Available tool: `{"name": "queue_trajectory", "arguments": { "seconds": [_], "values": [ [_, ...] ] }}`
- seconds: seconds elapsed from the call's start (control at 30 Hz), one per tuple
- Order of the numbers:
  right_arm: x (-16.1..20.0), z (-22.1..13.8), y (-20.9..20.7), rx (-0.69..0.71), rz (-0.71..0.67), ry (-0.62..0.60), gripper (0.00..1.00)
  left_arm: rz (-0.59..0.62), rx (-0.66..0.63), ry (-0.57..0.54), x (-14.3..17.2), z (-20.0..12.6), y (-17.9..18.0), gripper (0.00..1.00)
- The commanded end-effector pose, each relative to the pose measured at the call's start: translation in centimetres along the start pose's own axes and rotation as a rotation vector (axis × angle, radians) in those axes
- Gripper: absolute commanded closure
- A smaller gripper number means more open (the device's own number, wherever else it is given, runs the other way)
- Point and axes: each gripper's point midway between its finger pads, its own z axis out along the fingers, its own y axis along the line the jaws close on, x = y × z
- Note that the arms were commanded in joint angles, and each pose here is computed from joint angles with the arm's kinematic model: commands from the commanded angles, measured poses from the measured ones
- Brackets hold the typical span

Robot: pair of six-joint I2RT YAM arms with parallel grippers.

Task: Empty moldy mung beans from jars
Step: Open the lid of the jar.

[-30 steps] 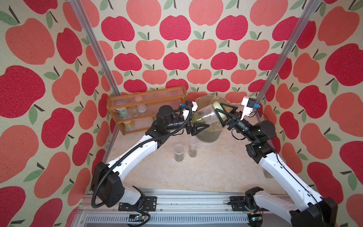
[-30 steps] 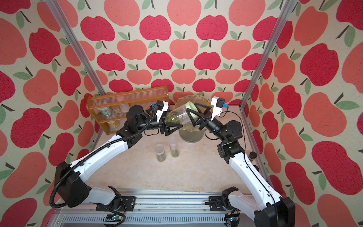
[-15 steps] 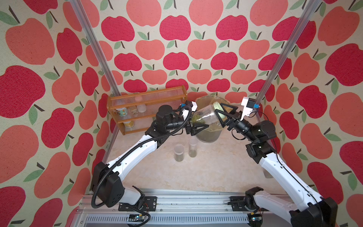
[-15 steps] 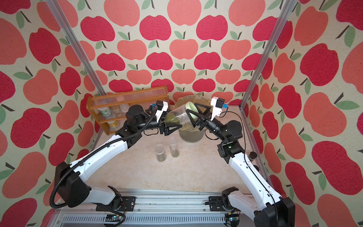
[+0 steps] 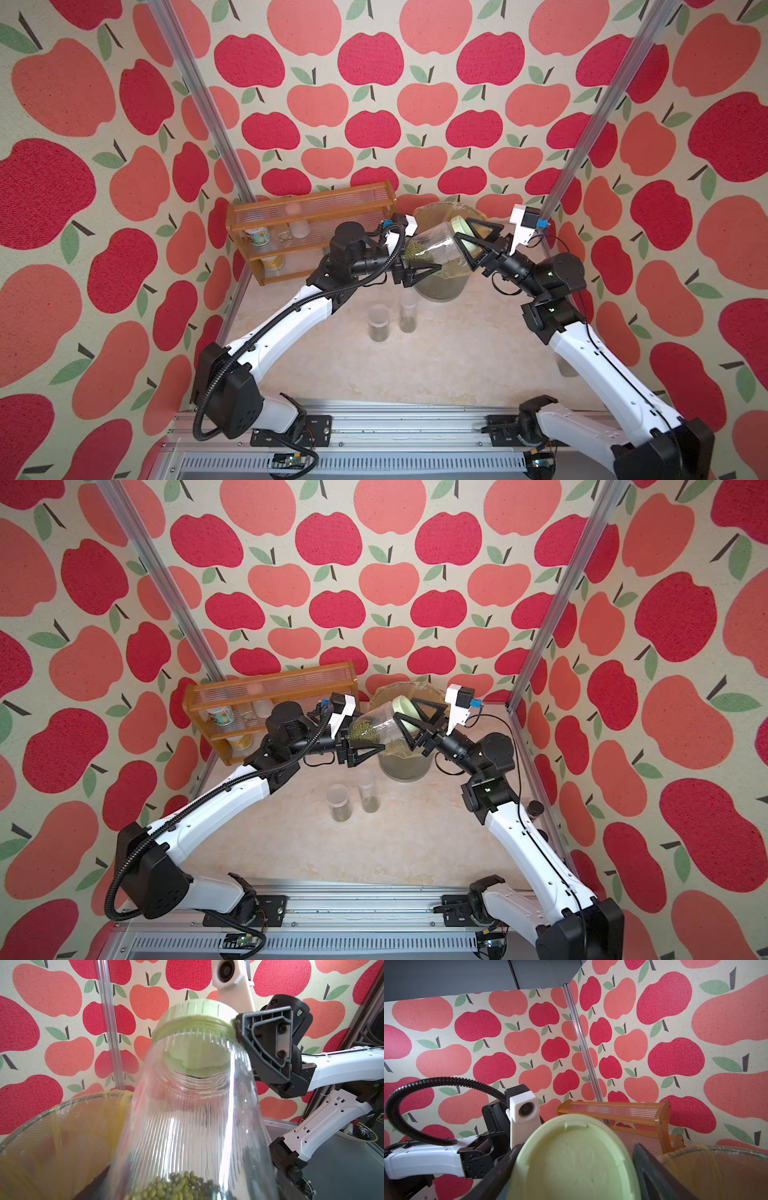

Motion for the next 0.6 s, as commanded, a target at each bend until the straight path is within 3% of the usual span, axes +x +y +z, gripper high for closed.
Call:
{"name": "queue_trajectory", "arguments": {
  "seconds": [0.0,0.57],
  "values": [
    [-2.0,-0.1,2.1,-0.096,-0.088,-0.017,0.24,0.124,-0.008,-0.109,-5.5,-1.5,-0.5,0.73],
    [-3.7,-0.2,-0.7,-0.003,-0.024,-0.077,0.24,0.141,-0.088,-0.082,-4.6,-2.3,0.2,0.73]
  ]
}}
